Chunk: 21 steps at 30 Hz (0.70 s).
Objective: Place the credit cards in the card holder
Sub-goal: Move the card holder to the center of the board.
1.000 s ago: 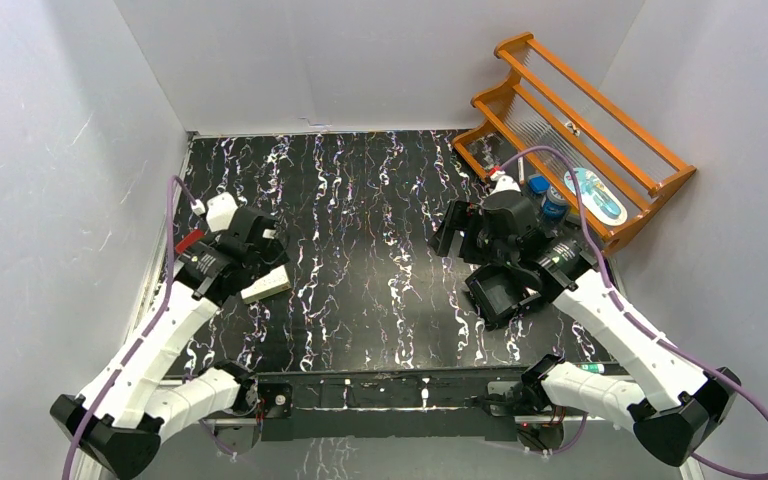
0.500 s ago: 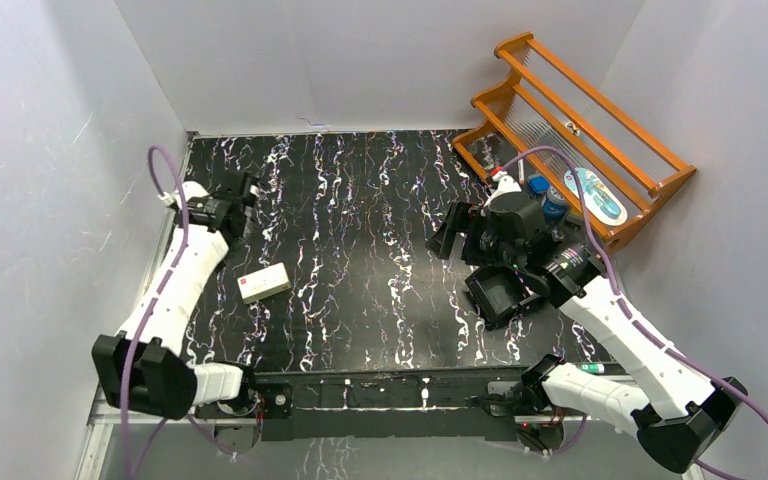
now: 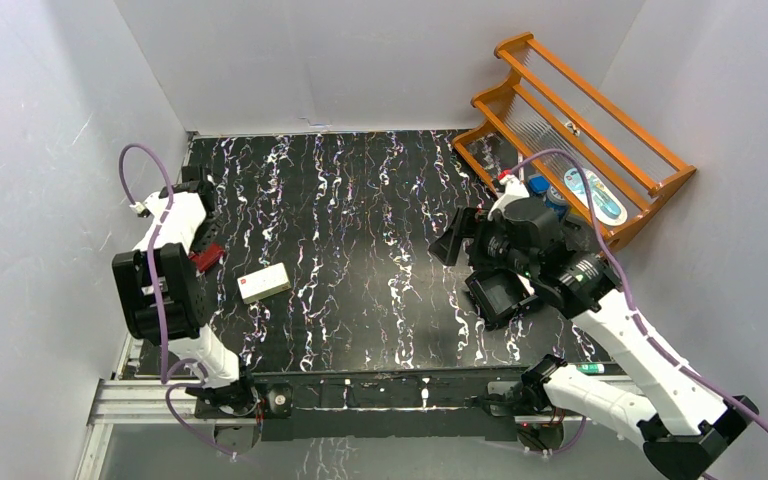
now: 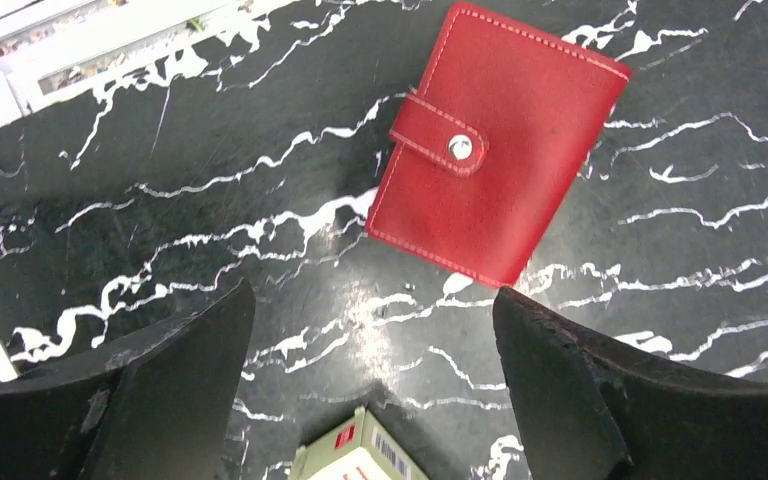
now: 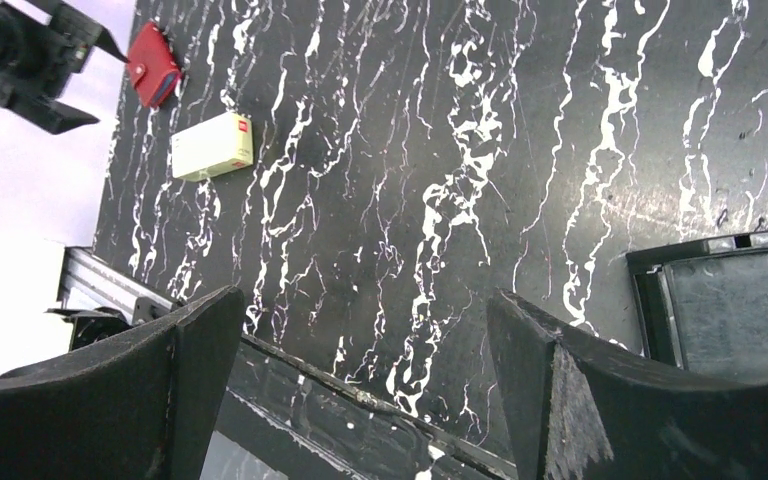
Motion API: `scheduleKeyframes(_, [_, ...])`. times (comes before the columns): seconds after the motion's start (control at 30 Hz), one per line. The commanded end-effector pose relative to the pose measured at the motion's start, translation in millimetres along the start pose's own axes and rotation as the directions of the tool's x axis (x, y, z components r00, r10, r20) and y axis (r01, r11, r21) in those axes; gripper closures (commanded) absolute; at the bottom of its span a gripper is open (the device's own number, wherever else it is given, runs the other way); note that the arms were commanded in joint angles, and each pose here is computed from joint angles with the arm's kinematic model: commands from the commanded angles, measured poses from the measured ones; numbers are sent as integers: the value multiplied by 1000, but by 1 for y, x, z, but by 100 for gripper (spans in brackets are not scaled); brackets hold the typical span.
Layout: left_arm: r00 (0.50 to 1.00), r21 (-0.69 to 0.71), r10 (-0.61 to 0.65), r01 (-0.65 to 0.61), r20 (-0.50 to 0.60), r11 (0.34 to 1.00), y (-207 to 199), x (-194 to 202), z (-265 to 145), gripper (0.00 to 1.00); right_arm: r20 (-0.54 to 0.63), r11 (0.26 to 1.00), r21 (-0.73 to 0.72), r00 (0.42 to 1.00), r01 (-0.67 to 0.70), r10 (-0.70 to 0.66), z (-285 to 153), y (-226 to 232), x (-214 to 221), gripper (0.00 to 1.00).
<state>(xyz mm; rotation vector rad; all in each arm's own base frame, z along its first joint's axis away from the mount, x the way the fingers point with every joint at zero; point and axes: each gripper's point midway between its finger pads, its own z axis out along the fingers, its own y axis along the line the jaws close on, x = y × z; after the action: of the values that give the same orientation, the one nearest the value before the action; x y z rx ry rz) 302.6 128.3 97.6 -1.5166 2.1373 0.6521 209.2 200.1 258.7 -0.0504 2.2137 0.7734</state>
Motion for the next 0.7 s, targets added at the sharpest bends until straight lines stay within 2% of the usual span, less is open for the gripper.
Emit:
scheduleKeyframes(0.0, [999,31,-1,0,38,1000,-11,-27,14,12,117,995,-77,992,55,-46,-16,15,-23,2])
scheduleKeyframes(0.23, [996,170,70,-59,-61,984,-52,-13,35,12,149,997,-38,987,60,-54,-30,6,-27,2])
scheduleKeyframes(0.4, [980,193,144,-116,-135,974,-68,8,53,16,155,997,-46,987,57,-50,-34,5,-24,2])
scheduleKeyframes(0.67, [920,338,325,-241,-218,910,-95,49,58,23,152,998,-8,987,60,-58,-34,-2,-23,2])
